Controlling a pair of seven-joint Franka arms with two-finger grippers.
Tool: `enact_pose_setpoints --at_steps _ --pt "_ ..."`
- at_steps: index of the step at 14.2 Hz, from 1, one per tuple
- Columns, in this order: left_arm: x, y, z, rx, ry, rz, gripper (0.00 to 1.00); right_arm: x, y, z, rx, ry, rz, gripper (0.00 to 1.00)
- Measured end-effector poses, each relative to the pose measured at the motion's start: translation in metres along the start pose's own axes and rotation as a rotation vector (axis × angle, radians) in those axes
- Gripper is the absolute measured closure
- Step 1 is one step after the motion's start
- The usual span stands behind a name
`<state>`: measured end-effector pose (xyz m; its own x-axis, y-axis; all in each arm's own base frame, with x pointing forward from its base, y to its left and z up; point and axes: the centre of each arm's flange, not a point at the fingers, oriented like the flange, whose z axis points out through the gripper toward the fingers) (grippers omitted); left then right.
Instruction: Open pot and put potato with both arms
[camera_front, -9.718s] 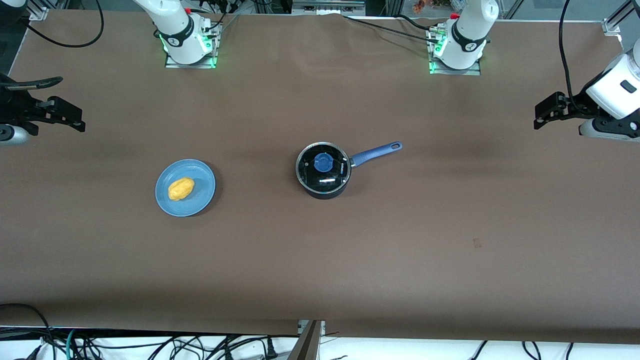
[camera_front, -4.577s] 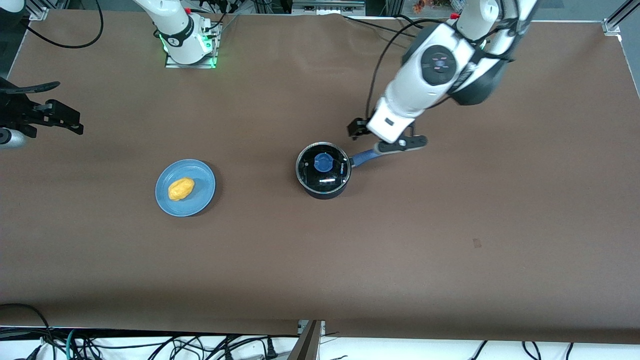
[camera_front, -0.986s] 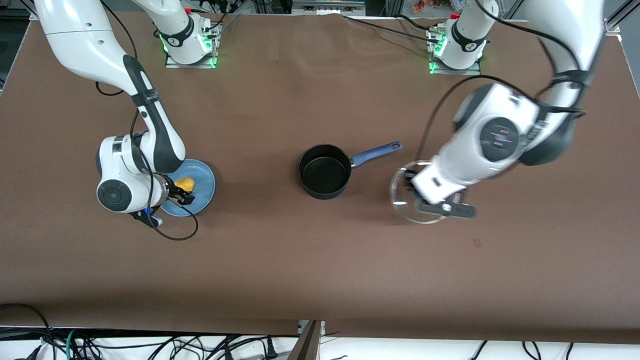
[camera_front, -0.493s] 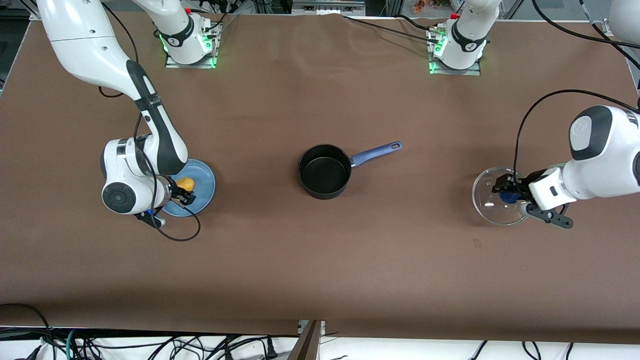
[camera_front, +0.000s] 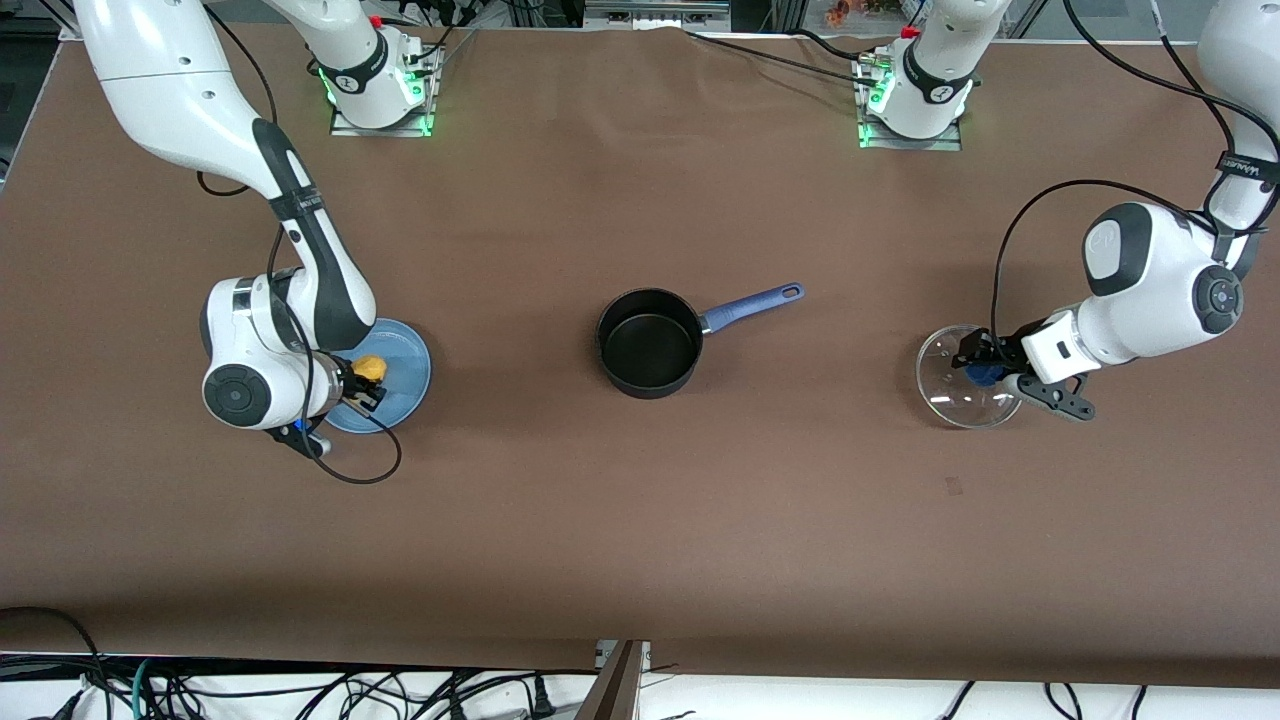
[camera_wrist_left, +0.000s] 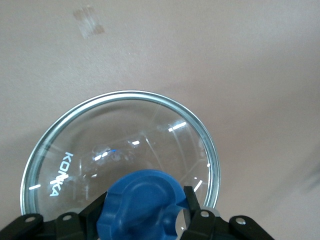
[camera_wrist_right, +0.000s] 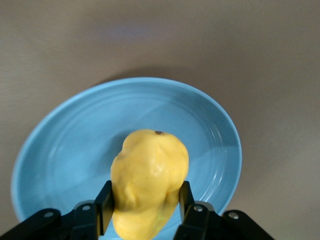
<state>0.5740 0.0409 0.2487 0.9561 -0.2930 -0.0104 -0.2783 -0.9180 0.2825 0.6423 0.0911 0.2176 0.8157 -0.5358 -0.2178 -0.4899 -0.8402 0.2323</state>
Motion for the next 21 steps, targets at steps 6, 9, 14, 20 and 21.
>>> enact_pose_setpoints --at_steps 6,9,14,20,21 --pt "-0.026 -0.05 0.028 0.023 -0.055 -0.035 0.41 -0.082 -0.055 -0.113 0.115 0.14 -0.179 0.44" --pt "-0.032 -0.061 0.038 0.008 -0.062 -0.052 0.41 -0.153 -0.107 -0.135 0.127 0.189 -0.303 0.44" --pt "-0.025 -0.069 0.023 0.012 -0.069 -0.06 0.01 -0.285 -0.196 -0.135 0.154 0.239 -0.4 0.44" --pt "0.024 -0.037 -0.091 0.034 -0.111 -0.098 0.0 -0.317 -0.254 -0.1 0.283 0.262 -0.455 0.44" --pt "0.03 -0.023 -0.116 0.046 -0.124 -0.122 0.0 -0.323 -0.262 -0.091 0.301 0.258 -0.455 0.44"
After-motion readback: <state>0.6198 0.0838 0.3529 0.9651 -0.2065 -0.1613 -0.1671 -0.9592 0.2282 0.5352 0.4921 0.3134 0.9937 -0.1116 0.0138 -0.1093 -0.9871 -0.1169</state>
